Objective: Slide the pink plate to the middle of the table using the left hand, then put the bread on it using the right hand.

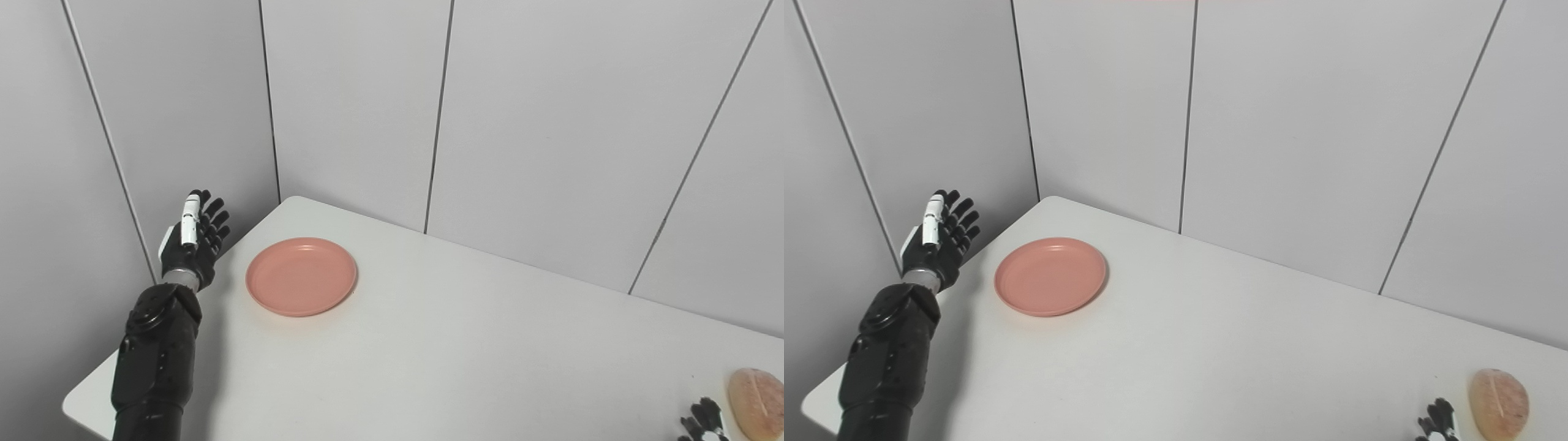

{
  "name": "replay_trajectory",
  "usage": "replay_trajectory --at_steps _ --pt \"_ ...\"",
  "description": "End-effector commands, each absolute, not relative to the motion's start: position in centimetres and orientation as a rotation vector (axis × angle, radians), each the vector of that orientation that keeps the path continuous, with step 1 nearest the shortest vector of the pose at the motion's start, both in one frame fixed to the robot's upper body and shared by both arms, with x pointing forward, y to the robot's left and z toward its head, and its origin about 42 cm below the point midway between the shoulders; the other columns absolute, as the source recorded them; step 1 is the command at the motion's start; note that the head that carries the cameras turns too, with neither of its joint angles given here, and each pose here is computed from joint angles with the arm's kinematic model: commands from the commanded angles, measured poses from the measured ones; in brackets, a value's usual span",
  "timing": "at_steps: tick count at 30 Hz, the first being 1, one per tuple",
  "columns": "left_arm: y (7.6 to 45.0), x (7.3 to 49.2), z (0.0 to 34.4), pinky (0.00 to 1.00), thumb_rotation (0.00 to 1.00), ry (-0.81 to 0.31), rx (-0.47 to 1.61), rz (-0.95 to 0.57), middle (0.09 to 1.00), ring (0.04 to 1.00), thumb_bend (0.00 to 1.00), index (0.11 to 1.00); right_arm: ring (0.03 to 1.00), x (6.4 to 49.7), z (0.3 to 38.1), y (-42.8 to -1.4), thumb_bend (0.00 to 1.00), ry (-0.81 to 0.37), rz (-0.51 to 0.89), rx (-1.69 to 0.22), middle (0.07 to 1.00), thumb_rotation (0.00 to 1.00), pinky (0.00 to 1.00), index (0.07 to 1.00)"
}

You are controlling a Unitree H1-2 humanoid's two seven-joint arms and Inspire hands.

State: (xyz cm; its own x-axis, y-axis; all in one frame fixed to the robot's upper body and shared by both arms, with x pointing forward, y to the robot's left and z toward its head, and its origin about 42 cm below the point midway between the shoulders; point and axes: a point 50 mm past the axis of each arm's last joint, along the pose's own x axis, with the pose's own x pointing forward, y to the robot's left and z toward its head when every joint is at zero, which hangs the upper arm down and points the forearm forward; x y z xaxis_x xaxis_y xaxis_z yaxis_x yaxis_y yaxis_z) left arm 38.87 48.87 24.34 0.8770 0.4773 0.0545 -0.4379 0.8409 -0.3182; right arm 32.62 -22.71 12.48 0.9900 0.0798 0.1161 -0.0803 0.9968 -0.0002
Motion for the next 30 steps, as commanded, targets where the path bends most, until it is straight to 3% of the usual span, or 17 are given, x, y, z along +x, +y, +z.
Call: replay_trajectory --at_steps 1,26,30 --pt "49.7 38.8 26.9 0.98 1.00 -0.230 -0.264 0.481 0.963 0.966 0.26 0.941 0.992 31.7 11.3 -23.9 0.17 -0.047 0.053 -0.014 0.992 1.00 1.00 0.993" --pt "48.1 39.2 22.3 0.96 1.00 -0.142 -0.350 0.455 0.966 0.966 0.24 0.953 0.995 31.7 11.5 -24.1 0.15 -0.046 0.060 0.009 0.996 1.00 1.00 0.998" --pt "48.4 39.6 21.4 0.96 1.00 -0.120 -0.378 0.461 0.965 0.962 0.25 0.953 0.975 31.4 11.5 -24.1 0.21 -0.029 0.026 -0.029 0.977 1.00 0.98 0.975"
